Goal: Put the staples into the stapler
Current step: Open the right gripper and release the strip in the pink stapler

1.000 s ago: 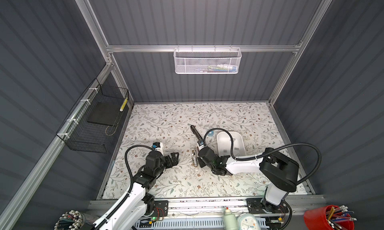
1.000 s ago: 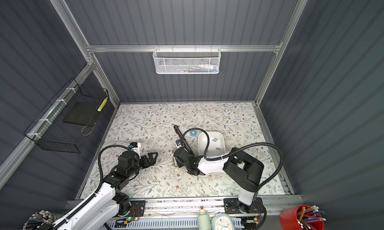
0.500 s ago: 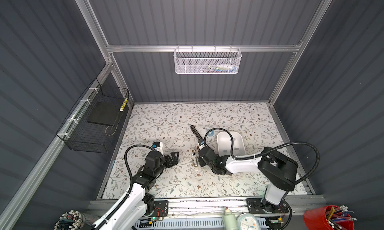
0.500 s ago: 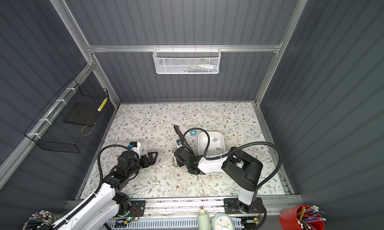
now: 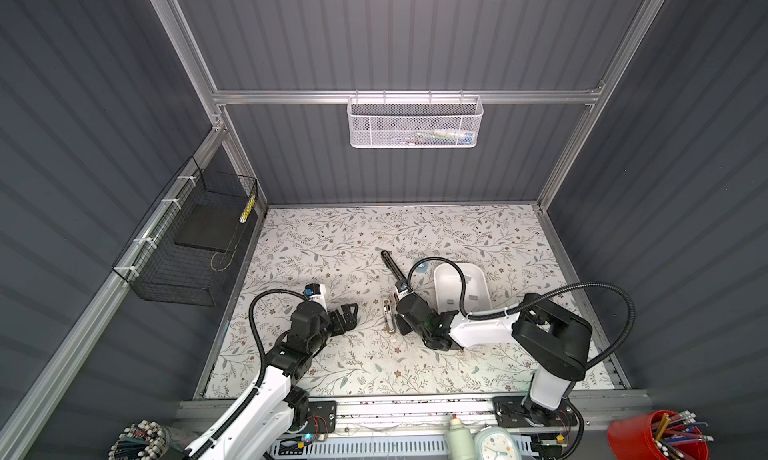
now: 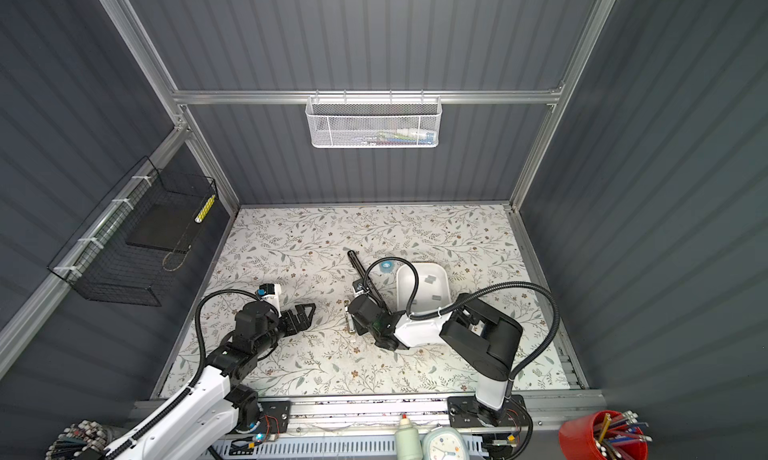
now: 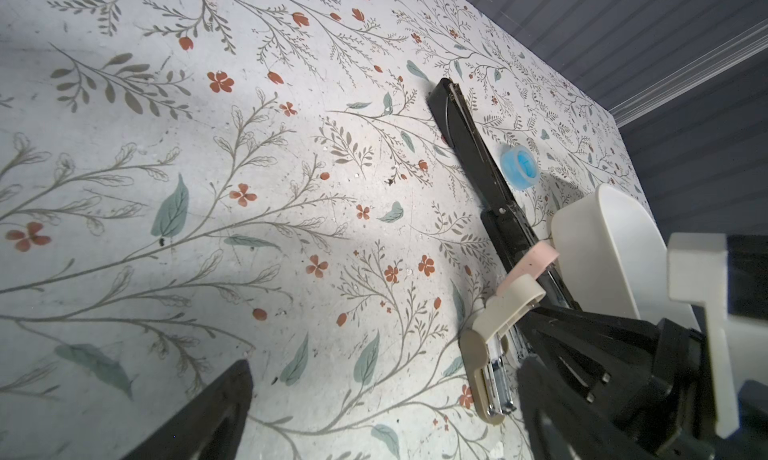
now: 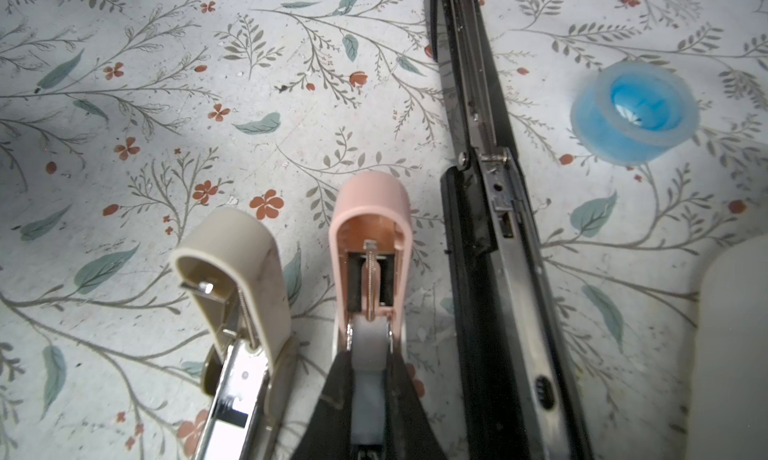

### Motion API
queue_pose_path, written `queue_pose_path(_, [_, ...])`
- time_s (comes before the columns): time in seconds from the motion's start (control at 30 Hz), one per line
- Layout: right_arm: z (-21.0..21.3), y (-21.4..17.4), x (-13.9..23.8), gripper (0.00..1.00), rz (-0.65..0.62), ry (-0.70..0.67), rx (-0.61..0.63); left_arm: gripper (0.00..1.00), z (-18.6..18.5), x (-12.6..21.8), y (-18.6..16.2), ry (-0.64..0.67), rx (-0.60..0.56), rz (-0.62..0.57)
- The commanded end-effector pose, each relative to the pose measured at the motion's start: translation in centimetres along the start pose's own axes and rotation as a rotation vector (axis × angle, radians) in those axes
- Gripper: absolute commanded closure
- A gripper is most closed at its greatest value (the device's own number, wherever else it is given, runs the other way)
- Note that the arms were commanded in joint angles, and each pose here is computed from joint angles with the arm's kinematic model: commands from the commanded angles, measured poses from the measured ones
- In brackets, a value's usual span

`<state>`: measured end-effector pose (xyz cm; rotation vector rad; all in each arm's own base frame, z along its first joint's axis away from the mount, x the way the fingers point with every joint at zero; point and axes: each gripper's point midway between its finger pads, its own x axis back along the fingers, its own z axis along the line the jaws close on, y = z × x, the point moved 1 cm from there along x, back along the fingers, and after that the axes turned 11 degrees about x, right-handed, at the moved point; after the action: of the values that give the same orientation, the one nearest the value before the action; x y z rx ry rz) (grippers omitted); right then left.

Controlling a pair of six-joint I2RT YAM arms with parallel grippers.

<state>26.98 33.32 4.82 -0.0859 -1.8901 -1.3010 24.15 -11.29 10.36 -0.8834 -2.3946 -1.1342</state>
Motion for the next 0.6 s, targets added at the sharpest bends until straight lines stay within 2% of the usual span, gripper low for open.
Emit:
queue_pose_path(0.0, [-0.4, 0.1, 0.3, 0.85, -0.004, -0.012, -0.006, 0.00, -0.1, 0.0, -0.3, -0.014, -0.013, 0.010])
queue_pose_path(0.57, [-0.1, -3.4, 1.6, 0.85, 0.085, -0.003, -0.049, 0.00, -0.2, -0.1, -0.4, -0.015, -0.012, 0.016])
